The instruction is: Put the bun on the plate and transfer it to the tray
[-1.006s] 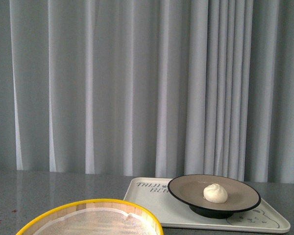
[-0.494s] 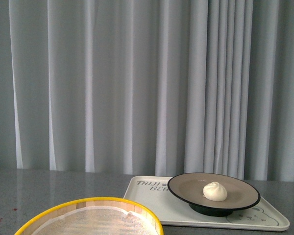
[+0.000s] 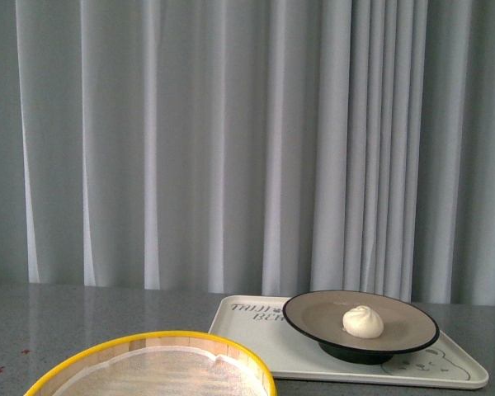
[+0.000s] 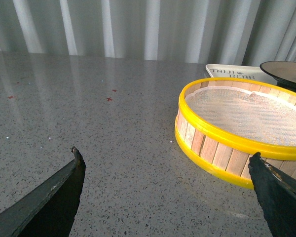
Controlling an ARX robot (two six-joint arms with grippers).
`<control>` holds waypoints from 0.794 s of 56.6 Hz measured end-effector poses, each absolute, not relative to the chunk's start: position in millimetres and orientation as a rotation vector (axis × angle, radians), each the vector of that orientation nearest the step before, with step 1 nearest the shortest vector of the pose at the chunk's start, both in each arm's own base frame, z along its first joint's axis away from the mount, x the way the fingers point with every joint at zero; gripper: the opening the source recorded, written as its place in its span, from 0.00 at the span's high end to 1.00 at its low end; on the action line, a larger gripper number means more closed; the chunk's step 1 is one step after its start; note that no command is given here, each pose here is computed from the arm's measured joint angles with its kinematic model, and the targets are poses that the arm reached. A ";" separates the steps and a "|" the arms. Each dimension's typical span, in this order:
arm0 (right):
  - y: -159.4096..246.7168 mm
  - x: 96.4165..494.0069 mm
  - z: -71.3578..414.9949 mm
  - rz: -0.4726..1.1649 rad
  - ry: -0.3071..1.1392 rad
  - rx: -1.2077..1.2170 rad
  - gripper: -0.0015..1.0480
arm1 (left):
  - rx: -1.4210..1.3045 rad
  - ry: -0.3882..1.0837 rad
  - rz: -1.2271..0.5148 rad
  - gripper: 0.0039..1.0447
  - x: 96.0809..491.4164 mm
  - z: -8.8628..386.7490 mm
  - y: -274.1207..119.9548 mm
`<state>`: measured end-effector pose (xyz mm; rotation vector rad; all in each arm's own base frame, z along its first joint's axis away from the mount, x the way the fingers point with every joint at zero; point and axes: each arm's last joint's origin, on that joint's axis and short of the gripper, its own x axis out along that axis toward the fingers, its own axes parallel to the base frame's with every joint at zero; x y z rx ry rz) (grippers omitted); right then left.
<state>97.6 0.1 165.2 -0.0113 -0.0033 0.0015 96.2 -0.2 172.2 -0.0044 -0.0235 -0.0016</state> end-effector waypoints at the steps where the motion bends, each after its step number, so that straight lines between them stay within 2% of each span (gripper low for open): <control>1: 0.1 97.6 165.2 0.002 -0.003 -0.011 0.27 | -0.004 -0.023 -0.002 0.06 96.2 172.2 -0.2; 7: 0.1 97.6 165.2 0.002 -0.003 -0.011 0.09 | -0.004 -0.023 -0.001 0.06 96.2 172.2 -0.1; 9: 0.1 97.6 165.2 0.002 -0.003 -0.010 0.06 | -0.004 -0.023 -0.001 0.06 96.2 172.2 -0.1; 13: 0.1 97.6 165.2 0.002 -0.003 -0.011 0.09 | -0.004 -0.023 -0.001 0.06 96.2 172.2 -0.1; 45: 0.1 97.6 165.2 0.002 -0.003 -0.010 0.08 | -0.004 -0.023 -0.002 0.06 96.2 172.2 -0.2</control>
